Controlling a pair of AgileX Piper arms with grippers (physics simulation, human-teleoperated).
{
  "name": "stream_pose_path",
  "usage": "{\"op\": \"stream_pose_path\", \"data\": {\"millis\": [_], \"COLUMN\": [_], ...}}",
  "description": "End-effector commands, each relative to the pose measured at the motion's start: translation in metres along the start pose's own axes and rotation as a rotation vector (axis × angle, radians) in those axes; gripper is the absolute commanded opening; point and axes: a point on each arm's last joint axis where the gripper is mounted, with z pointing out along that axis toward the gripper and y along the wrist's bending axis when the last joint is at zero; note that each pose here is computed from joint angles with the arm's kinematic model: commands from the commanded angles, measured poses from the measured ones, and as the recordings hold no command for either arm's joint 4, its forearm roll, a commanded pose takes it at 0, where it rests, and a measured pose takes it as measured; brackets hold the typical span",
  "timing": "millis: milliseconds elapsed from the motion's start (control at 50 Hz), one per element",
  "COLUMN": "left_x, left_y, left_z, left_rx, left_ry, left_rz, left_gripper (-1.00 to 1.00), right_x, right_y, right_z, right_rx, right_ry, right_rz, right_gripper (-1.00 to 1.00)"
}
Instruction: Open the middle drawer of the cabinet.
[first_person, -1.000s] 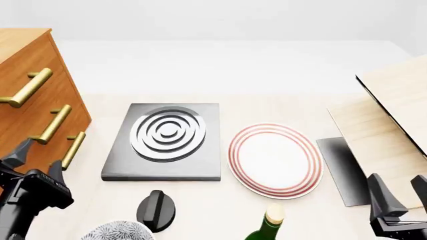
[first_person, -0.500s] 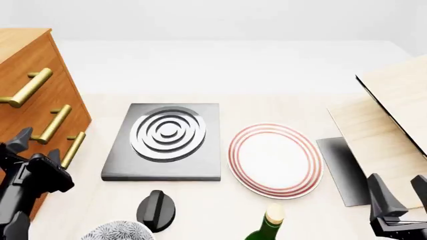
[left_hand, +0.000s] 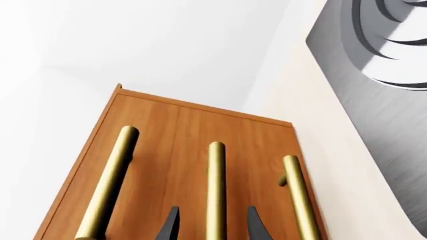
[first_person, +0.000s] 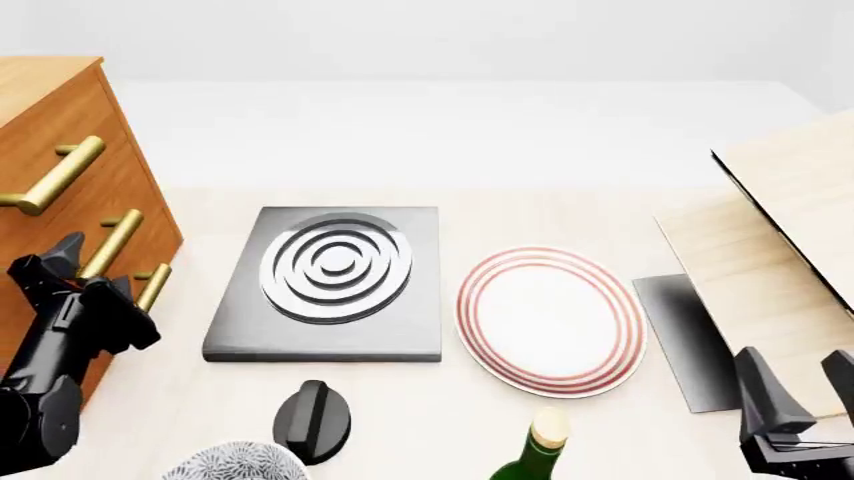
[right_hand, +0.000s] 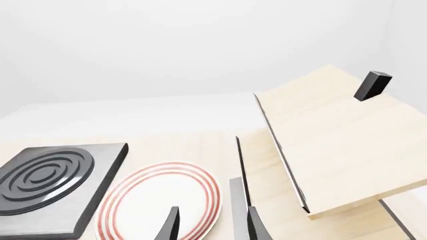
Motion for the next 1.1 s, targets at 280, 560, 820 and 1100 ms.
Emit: {"op": "stream_pose_path", "data": {"millis": [280, 560, 820, 1100], "left_x": [0.006, 0.003, -0.022, -0.049], "left_y": [0.003, 0.006, 0.001, -0.025], "left_z": [0.017, 0.017, 0.041, 0.058], "left_rx": [-0.023, -0.038, -0.053, -0.004], "left_ry": [0.020, 0.009, -0.080, -0.174], "left_rz": [0.046, 0.104, 0.258, 0.290], "left_gripper": [-1.00, -1.00, -1.00, -1.00], "right_x": [0.000, 0.000, 0.000, 0.000], "right_y": [0.000, 0.000, 0.000, 0.000], "right_z": [0.000, 0.000, 0.000, 0.000], "right_rx": [0.000, 0.000, 0.000, 0.000], "right_ry": [0.000, 0.000, 0.000, 0.000], "right_rz": [0.000, 0.000, 0.000, 0.000], "right_gripper": [1.00, 1.00, 1.00, 1.00]}}
